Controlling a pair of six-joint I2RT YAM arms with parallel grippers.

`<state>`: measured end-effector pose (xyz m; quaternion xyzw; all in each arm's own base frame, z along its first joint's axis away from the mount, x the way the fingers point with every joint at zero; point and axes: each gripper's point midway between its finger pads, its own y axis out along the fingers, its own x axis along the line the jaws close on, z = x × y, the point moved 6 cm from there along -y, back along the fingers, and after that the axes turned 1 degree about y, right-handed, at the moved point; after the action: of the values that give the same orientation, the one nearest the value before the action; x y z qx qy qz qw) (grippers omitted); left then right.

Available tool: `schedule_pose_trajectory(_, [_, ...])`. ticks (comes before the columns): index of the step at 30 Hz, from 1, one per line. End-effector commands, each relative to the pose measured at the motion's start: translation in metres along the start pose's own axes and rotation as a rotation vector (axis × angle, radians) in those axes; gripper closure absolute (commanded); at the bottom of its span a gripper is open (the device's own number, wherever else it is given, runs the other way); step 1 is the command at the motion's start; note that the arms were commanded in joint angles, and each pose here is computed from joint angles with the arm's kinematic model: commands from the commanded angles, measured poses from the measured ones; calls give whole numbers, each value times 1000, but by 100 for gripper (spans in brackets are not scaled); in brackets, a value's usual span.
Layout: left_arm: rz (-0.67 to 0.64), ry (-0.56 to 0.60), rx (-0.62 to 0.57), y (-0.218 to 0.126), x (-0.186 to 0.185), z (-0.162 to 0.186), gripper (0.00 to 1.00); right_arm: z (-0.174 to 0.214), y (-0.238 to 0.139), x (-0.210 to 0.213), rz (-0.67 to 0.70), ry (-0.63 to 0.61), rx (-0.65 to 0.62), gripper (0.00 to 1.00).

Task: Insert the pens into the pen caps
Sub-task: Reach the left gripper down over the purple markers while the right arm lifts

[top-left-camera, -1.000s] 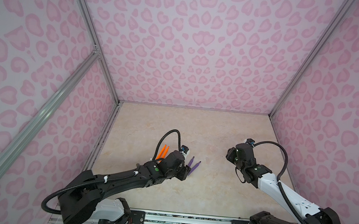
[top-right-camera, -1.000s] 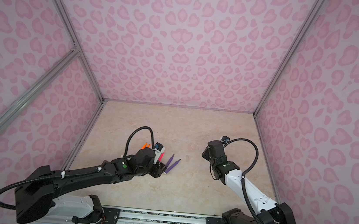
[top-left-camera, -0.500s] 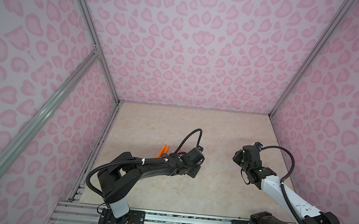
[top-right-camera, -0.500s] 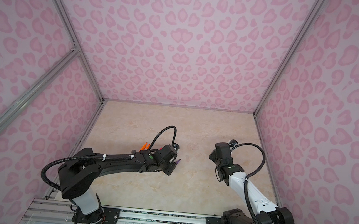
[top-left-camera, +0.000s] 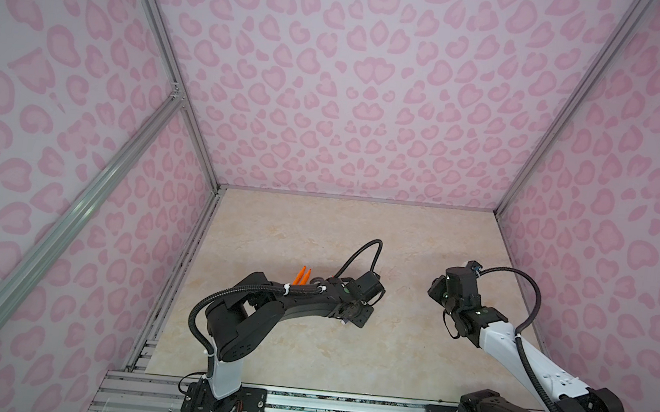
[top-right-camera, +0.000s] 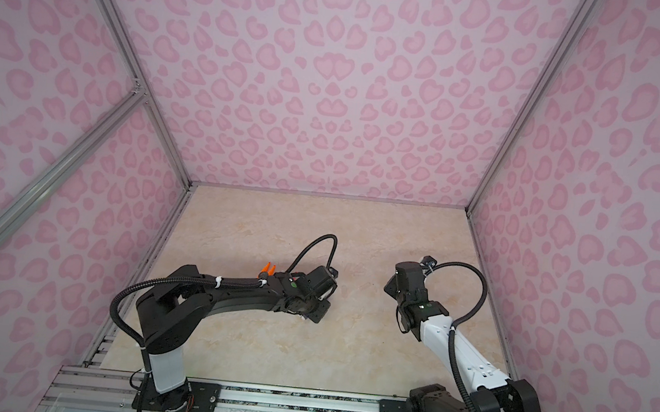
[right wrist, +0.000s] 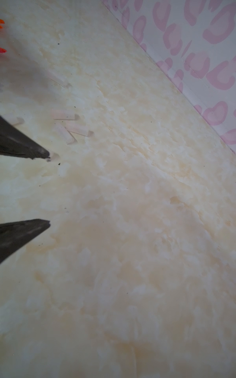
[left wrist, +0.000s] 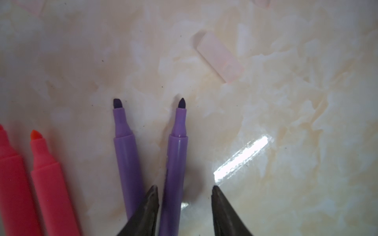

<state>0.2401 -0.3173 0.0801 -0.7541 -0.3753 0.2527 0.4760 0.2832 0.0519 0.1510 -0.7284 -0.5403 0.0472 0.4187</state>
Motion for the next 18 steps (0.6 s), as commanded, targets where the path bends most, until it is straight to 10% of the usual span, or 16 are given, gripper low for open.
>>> schedule_pose_trajectory(1, [3,4,28,4,-1,2,56,2,0,-1,2,-7,6,51])
schedule_pose_trajectory(18, [-12,23,97,14,0,10,67,0,-3,0,-3,-1,7,54])
